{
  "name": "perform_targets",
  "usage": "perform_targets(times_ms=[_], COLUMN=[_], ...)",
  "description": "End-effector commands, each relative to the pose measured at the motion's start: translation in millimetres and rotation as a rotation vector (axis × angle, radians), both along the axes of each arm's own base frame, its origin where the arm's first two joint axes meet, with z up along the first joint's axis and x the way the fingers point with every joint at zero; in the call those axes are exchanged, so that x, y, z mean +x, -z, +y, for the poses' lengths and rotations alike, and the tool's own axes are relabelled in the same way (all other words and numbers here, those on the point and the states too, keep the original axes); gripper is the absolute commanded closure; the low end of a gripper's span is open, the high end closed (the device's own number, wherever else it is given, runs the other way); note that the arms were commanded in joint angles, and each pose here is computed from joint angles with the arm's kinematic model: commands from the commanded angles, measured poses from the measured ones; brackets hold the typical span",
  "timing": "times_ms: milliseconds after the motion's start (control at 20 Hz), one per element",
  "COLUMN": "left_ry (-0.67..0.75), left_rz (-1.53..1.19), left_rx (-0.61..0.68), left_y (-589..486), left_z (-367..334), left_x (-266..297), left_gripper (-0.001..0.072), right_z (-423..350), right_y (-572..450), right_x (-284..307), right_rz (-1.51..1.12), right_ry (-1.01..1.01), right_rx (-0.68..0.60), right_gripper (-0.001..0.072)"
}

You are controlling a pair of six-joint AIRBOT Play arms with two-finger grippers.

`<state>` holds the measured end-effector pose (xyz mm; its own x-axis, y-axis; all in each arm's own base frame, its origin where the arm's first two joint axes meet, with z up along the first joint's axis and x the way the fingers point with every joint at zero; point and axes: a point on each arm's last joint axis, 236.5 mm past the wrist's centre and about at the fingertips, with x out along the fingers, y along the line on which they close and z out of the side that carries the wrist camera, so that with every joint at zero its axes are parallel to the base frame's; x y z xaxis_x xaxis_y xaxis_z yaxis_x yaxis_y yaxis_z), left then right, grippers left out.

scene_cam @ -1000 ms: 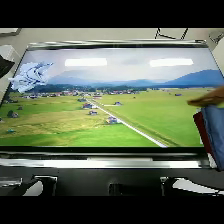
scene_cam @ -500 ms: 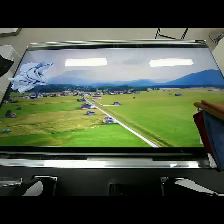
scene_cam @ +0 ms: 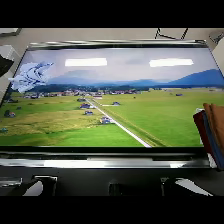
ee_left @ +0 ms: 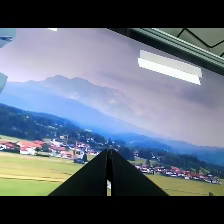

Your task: Fold the clothes and pants, and hang the long-sleeved shirts on hangers.

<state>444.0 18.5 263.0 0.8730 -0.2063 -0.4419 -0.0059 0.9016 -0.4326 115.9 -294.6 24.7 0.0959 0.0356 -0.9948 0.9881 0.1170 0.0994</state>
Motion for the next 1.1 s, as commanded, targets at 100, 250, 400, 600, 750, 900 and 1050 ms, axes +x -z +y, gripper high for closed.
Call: perform_targets(times_ms=[100,250,400,600,750,900,1050], left_ry=[0.046,0.072,0.081,0.070,0.030,0.096,0.159], left_rz=[-0.004,-0.024,-0.192,-0.245,0.207,0.732,0.753], left_rx=[-0.023,-0.024,-0.113,0.130,0.270,0.297,0.340], left_y=[-2.0,-6.0,-58.1,-61.8,68.5,183.6,215.0], left_z=[-20.6,-34.7,-56.2,-70.4,-55.3,-48.0,-50.2], left_x=[0.6,3.2,14.0,47.4,48.1,-16.3,-41.1], left_gripper=[0.0682,0.0682,0.0684,0.0686,0.0678,0.0052,0.0041], right_z=[3.9,-5.9,-70.2,-17.4,117.8,237.4,299.2], right_y=[28.8,11.4,-94.8,-225.8,-179.9,-84.6,-31.5], right_x=[-17.2,-12.7,73.7,220.4,288.6,280.3,265.0], right_rz=[0.066,0.047,-0.287,-0.557,-0.571,-0.332,-0.210], right_ry=[-0.003,-0.084,-0.135,-0.553,-0.760,-1.022,-1.164], right_rx=[-0.001,-0.046,-0.393,-0.721,-0.421,-0.048,0.078], right_gripper=[0.0503,0.0175,0.0179,0.0187,0.0186,0.0083,0.0083])
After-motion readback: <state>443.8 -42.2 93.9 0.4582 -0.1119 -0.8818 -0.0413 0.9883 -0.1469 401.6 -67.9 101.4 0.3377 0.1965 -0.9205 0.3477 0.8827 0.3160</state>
